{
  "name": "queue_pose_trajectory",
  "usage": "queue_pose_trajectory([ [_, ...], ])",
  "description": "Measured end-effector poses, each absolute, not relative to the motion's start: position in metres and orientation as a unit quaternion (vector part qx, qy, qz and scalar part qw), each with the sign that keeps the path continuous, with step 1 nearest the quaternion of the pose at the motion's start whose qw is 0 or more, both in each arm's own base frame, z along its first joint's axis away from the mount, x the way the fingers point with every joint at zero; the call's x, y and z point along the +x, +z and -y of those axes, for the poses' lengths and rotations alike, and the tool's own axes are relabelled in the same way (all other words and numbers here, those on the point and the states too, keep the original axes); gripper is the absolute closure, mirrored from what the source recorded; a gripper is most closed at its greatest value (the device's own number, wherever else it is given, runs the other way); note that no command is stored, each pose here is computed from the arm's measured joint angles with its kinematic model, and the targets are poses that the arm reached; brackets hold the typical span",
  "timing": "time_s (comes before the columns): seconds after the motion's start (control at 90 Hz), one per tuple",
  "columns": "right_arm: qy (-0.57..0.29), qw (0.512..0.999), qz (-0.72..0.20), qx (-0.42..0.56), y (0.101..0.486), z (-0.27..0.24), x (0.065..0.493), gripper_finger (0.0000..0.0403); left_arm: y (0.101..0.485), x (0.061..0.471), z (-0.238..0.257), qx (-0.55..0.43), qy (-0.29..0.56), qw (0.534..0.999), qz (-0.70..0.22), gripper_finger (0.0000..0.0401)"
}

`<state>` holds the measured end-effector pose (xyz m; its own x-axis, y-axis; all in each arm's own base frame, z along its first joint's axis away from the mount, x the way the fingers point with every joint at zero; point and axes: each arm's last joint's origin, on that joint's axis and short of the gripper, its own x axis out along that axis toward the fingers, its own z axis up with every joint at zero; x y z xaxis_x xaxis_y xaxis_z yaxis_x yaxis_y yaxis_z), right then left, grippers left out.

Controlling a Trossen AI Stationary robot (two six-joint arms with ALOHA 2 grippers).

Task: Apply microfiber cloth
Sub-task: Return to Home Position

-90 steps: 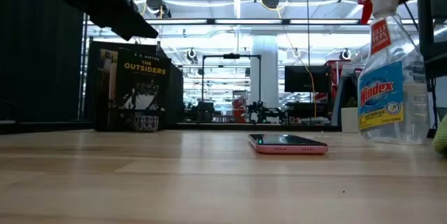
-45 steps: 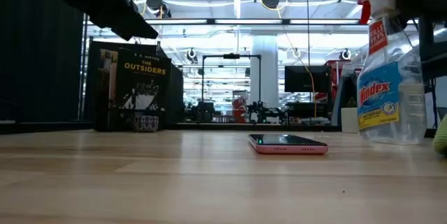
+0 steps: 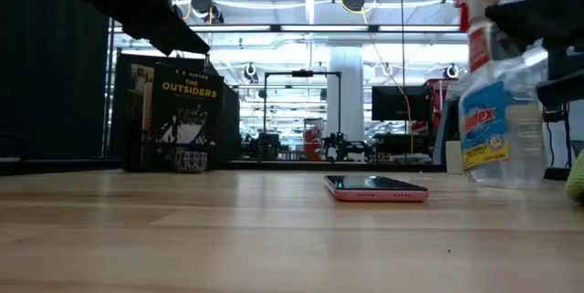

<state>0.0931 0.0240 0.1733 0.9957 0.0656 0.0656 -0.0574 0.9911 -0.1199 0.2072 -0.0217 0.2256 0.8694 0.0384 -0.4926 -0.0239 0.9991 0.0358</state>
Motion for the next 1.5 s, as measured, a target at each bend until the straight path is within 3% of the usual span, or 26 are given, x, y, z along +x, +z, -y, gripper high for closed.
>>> queue_pose_trajectory([
  [0.4,0.004,0.997,0.025,-0.077,0.172,-0.013,0.096,0.0396,0.226,0.207,0.022,0.015,0.012,0.967,-0.255,0.0397],
  [0.878,0.052,0.997,0.003,-0.056,0.167,-0.009,0.098,0.0396,0.222,0.205,0.022,0.026,0.007,0.961,-0.275,0.0397],
  [1.067,0.033,0.999,0.001,-0.042,0.167,-0.007,0.099,0.0396,0.223,0.206,0.022,0.024,0.007,0.966,-0.259,0.0397],
  [1.5,0.033,0.999,0.002,-0.041,0.167,-0.007,0.099,0.0396,0.168,0.183,0.020,-0.004,0.007,0.987,-0.161,0.0397],
])
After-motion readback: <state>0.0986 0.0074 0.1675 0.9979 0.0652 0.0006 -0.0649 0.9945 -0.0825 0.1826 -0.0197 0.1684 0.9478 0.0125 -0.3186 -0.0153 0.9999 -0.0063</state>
